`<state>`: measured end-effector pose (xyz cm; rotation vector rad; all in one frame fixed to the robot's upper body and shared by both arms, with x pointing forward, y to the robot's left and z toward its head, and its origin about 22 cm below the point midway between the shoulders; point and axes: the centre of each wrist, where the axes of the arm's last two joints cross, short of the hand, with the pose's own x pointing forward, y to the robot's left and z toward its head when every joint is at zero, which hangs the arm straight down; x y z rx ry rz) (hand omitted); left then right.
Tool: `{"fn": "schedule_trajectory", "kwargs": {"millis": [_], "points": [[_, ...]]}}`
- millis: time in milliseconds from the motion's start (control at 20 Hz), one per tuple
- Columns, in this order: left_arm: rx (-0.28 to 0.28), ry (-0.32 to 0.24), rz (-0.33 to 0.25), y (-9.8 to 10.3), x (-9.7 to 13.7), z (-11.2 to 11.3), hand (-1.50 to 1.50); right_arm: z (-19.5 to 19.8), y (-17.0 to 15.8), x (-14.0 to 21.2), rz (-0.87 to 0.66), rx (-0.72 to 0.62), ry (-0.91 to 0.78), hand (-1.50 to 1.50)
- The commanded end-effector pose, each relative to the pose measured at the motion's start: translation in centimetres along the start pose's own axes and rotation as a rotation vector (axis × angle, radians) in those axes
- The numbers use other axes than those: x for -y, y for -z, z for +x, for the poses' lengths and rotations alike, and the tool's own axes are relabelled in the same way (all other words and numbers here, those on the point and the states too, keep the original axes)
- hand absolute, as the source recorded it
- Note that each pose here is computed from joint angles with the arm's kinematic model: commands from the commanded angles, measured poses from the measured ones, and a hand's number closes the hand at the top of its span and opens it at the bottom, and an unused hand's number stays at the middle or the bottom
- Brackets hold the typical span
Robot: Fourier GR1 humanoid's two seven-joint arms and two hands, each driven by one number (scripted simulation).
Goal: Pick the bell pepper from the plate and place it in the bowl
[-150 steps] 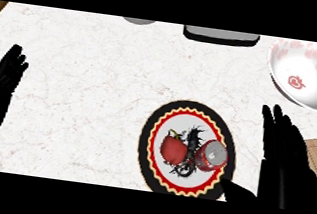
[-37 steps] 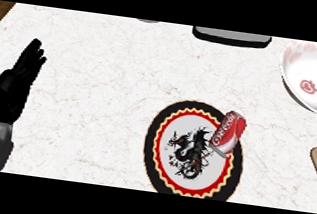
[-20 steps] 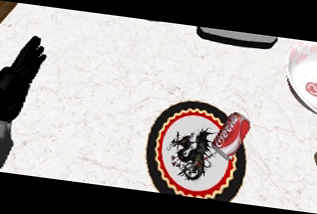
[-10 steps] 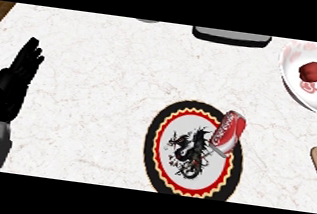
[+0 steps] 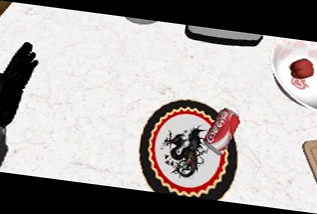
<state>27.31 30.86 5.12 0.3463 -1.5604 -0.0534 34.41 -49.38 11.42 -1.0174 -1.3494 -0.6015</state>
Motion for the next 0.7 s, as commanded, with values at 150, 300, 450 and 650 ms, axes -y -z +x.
{"fn": "schedule_trajectory", "kwargs": {"millis": [150, 300, 450, 650], "points": [[0.000, 0.007, 0.003, -0.6, -0.8, 2.1, 0.00, -3.7, -0.6, 8.2, 0.037, 0.009, 0.069, -1.50], [-0.015, -0.009, 0.032, -0.3, -1.1, -1.2, 0.00, -5.8, -1.8, 11.1, 0.094, 0.014, 0.150, -1.50], [0.009, 0.007, -0.009, -0.5, -0.3, 0.7, 0.00, -5.4, -2.7, 14.6, 0.110, 0.059, 0.161, -1.50], [0.003, 0.005, 0.000, 0.0, -0.4, -0.3, 0.00, -4.1, -5.1, 15.8, 0.121, 0.095, 0.205, -1.50]]}}
